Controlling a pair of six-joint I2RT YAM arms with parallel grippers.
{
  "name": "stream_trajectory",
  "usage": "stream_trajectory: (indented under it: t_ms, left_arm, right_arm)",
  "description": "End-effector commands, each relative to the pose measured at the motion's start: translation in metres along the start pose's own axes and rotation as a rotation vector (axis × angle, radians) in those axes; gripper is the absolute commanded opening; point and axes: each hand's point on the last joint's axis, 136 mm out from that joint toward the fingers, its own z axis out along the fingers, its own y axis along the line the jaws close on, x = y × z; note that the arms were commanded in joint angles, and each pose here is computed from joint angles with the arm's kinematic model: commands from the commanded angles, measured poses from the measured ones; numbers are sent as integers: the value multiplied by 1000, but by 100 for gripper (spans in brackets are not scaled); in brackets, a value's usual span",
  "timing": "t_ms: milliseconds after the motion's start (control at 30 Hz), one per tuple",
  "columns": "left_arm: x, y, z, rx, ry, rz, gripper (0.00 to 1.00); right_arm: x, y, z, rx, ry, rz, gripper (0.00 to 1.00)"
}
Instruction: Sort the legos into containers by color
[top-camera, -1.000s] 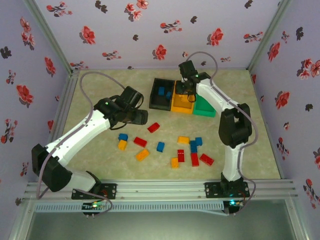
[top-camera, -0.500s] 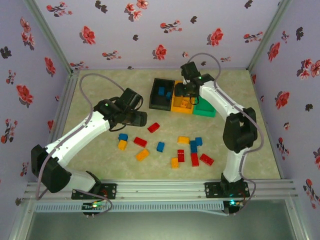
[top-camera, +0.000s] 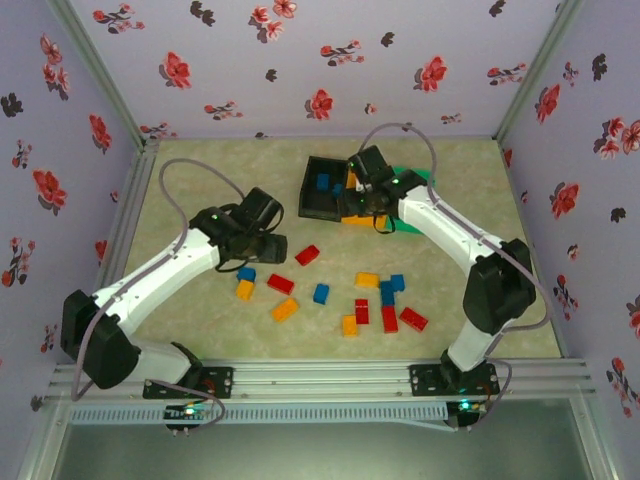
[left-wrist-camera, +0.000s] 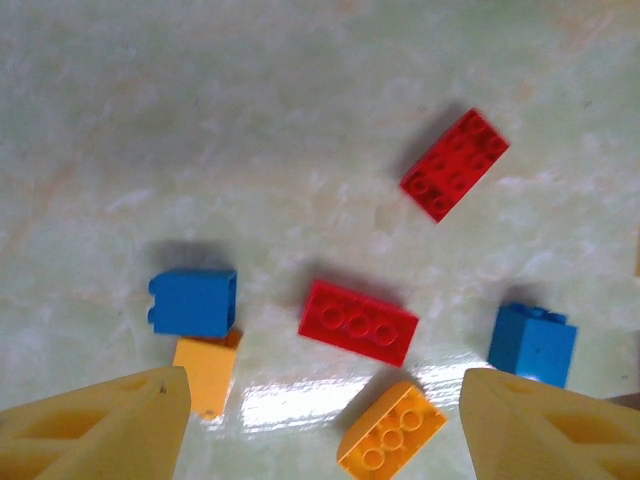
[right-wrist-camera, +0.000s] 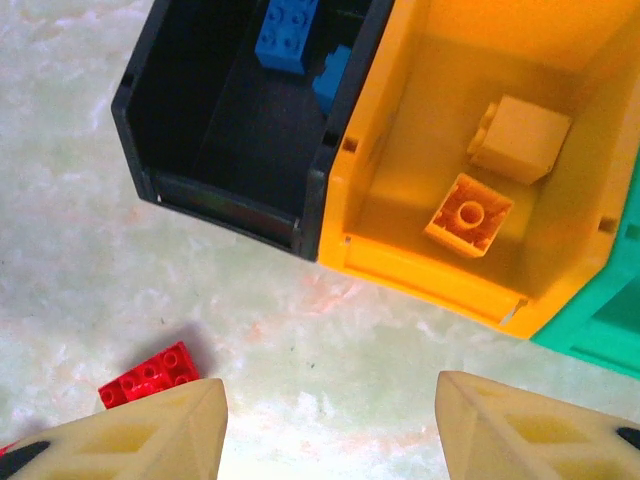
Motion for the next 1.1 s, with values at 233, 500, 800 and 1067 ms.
stream_trajectory:
  t_ms: [233, 500, 800, 1067]
  left_arm:
    - [65, 58, 26, -166, 169, -144, 73]
    - [87, 68, 49, -174, 269, -114, 74]
    - [91, 61, 75, -152, 326, -36, 71]
    - [96, 61, 91, -145, 361, -7, 66]
  right_arm:
    - [15, -2, -6, 13, -17, 36, 58]
    - [23, -4, -4, 19, -4, 45, 57]
    - [29, -9, -7, 32, -2, 58, 57]
    - [36, -13, -12, 37, -8, 74, 57]
